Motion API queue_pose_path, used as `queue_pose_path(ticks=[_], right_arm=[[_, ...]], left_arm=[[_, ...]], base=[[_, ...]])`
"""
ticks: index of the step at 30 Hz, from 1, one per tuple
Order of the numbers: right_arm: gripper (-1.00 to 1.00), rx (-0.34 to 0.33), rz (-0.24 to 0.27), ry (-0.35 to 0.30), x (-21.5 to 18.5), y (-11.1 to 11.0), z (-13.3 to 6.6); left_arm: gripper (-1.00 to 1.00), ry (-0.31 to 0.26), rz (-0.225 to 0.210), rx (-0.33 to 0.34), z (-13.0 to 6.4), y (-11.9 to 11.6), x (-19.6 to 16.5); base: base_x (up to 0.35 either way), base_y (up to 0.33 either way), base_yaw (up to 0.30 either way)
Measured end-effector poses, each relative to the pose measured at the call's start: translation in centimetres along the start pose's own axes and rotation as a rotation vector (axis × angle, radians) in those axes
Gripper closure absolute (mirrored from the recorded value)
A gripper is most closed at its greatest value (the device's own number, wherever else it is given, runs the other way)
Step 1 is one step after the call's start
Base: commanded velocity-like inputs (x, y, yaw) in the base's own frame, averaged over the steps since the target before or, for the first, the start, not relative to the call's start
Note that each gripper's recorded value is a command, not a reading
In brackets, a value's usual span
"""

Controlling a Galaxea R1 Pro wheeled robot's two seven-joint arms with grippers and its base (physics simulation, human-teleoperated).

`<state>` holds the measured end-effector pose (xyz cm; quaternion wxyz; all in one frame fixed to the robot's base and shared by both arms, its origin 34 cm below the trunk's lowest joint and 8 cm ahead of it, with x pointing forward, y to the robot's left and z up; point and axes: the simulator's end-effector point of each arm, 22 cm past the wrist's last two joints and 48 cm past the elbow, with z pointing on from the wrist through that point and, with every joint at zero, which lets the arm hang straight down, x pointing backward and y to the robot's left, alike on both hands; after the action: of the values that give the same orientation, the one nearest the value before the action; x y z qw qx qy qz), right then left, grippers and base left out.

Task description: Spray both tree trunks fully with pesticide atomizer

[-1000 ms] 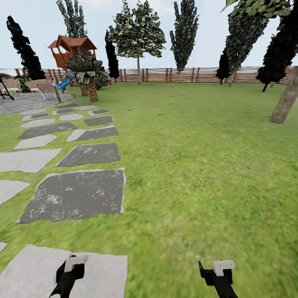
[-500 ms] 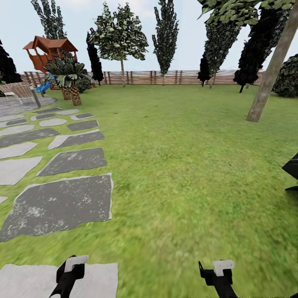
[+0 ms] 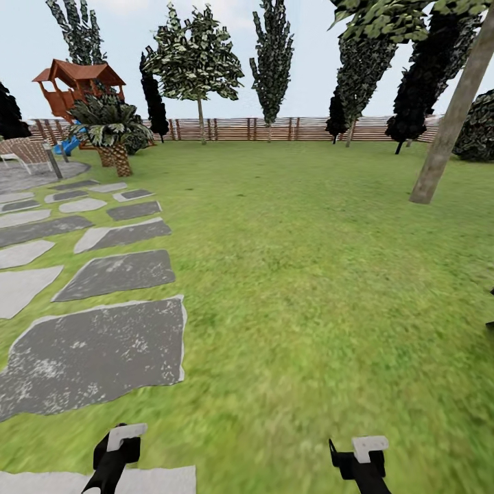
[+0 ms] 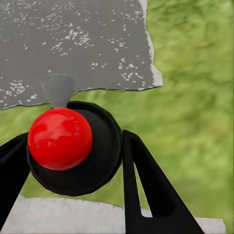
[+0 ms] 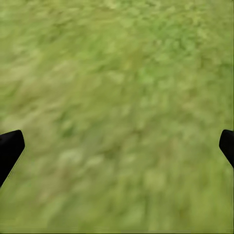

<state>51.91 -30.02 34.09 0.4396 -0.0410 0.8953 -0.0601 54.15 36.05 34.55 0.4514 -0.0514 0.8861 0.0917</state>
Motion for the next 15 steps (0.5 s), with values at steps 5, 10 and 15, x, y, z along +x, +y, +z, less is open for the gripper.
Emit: queue_pose_path(ticks=[5,10,15], right_arm=[[-1.00,0.007,0.006,-0.002,0.00,-0.22,-0.01],[-1.00,0.008,0.010,-0.019,-0.06,-0.23,-0.12],[-1.00,0.002,0.012,-0.017,0.71,0.05,-0.36]], left_arm=[[1.00,0.000,-0.001,-0.003,0.00,0.06,0.01],[1.00,0.002,-0.007,-0.006,0.00,0.22,0.06],[1.00,0.003,-0.009,-0.006,-0.02,0.15,0.14]], base=[[0.338,0.005,0.000],[0.339,0.001,0.000],[0.339,0.000,0.000]])
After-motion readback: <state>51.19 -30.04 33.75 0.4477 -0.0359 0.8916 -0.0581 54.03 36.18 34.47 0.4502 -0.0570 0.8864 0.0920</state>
